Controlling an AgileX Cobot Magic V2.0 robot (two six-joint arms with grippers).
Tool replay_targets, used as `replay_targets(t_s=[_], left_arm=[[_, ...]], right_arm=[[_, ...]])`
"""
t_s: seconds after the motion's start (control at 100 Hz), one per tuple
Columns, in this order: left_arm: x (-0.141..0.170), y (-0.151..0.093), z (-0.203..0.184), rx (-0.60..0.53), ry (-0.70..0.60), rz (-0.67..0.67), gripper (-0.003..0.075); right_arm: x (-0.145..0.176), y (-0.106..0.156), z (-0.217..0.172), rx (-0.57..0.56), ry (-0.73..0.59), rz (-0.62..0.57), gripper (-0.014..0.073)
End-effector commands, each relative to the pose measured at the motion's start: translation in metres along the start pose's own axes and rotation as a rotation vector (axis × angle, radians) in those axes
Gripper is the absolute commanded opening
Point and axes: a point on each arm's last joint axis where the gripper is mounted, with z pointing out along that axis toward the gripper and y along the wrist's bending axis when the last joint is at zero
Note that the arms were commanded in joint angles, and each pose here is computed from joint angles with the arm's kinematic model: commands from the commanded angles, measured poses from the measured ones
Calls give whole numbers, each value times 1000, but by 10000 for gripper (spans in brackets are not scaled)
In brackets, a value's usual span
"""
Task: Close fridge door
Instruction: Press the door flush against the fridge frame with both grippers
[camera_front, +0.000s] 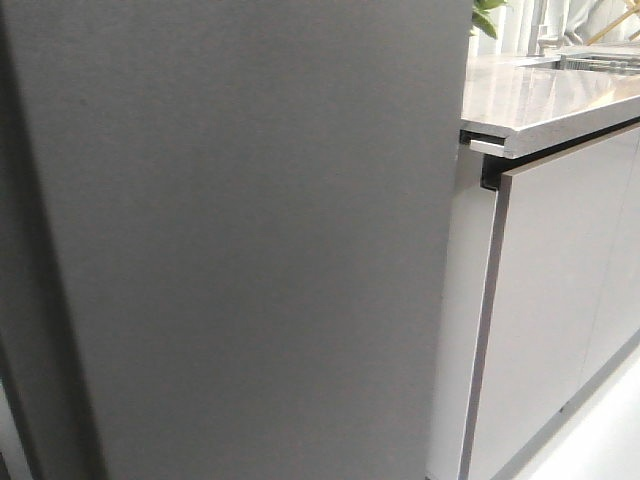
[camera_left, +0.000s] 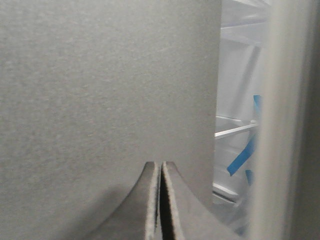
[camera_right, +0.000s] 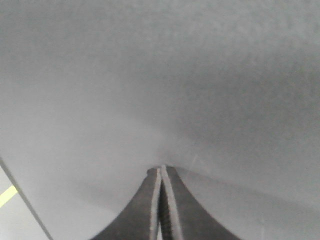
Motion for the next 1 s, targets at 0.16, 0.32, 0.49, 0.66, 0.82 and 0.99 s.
replay_targets(t_s=[0.16, 0.32, 0.49, 0.66, 0.82, 0.99], left_arm=[[5, 1, -1, -5, -48, -7, -20], [5, 1, -1, -5, -48, -7, -20], [5, 1, -1, -5, -48, -7, -20], [5, 1, -1, -5, -48, -7, -20], [5, 1, -1, -5, -48, -7, -20], [5, 1, -1, -5, -48, -7, -20]], right_arm=[[-16, -15, 27, 93, -142, 23, -44], [-10, -18, 37, 93, -130, 34, -44], [-8, -20, 40, 105, -130, 36, -44], [-10, -20, 31, 134, -96, 19, -44], [-24, -12, -2, 197, -63, 2, -44], [-47, 7, -57, 249, -75, -53, -44]])
